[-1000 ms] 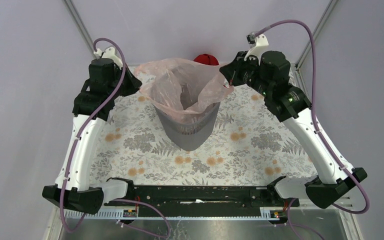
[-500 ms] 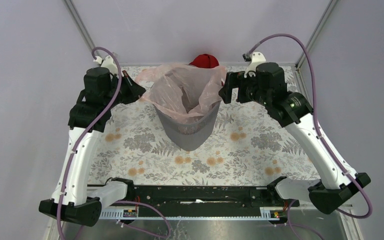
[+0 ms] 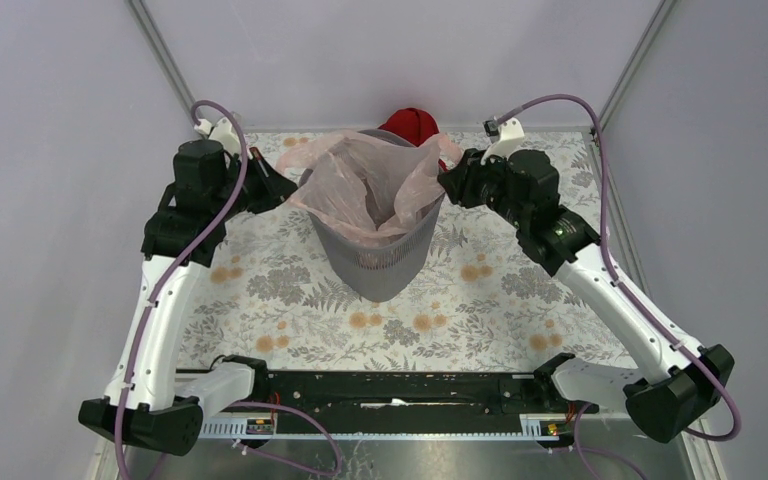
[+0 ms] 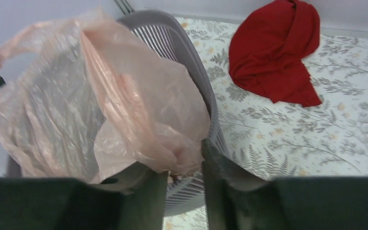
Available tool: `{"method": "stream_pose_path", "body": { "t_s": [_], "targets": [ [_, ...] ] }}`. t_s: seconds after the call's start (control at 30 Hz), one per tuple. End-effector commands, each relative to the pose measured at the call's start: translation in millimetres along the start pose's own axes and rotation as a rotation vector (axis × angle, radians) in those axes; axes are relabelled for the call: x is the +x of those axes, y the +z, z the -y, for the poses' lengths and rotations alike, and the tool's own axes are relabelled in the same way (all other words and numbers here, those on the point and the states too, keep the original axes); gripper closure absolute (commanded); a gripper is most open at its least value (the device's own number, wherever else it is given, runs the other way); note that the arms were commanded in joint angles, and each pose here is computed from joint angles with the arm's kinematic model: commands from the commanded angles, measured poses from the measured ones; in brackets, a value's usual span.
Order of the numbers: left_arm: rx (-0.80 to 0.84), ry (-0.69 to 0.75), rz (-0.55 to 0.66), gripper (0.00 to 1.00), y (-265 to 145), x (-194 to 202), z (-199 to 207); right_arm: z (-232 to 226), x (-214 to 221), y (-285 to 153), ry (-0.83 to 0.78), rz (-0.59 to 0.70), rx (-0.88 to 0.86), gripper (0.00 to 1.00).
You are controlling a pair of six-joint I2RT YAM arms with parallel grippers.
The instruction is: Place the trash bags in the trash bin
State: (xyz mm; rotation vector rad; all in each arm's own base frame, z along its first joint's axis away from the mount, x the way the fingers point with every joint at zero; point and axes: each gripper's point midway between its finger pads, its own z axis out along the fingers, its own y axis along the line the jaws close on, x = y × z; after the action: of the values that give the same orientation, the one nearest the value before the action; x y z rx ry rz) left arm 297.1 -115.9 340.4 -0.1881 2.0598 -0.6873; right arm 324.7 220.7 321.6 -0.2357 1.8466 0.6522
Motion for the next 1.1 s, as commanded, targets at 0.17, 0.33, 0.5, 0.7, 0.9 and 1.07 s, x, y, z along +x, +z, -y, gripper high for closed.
{"method": "stream_pose_path", "body": {
  "t_s": [0.17, 0.33, 0.5, 0.7, 0.9, 1.07],
  "targets": [
    [0.013, 0.059, 0.103, 1.0, -20, -25, 10, -22, -42, -21, 0.154, 0.015, -0.011, 0.99],
    [-0.083, 0.106, 0.137, 1.0, -30, -33, -4, -24, -30, -53, 0.242, -0.131, 0.052, 1.0],
    [-0.178, 0.116, 0.179, 1.0, -35, -33, -25, -32, -9, -79, 0.305, -0.22, 0.023, 1.0],
    [-0.21, 0.11, 0.135, 1.0, -23, -17, -40, -18, 31, -97, 0.328, -0.287, 0.076, 1.0],
    [-0.271, 0.101, 0.136, 1.0, -29, -10, -53, -13, 46, -111, 0.332, -0.312, 0.096, 1.0],
    [-0.257, 0.077, 0.103, 1.0, -29, 8, -56, -3, 68, -112, 0.312, -0.344, 0.122, 1.0]
  ]
}}
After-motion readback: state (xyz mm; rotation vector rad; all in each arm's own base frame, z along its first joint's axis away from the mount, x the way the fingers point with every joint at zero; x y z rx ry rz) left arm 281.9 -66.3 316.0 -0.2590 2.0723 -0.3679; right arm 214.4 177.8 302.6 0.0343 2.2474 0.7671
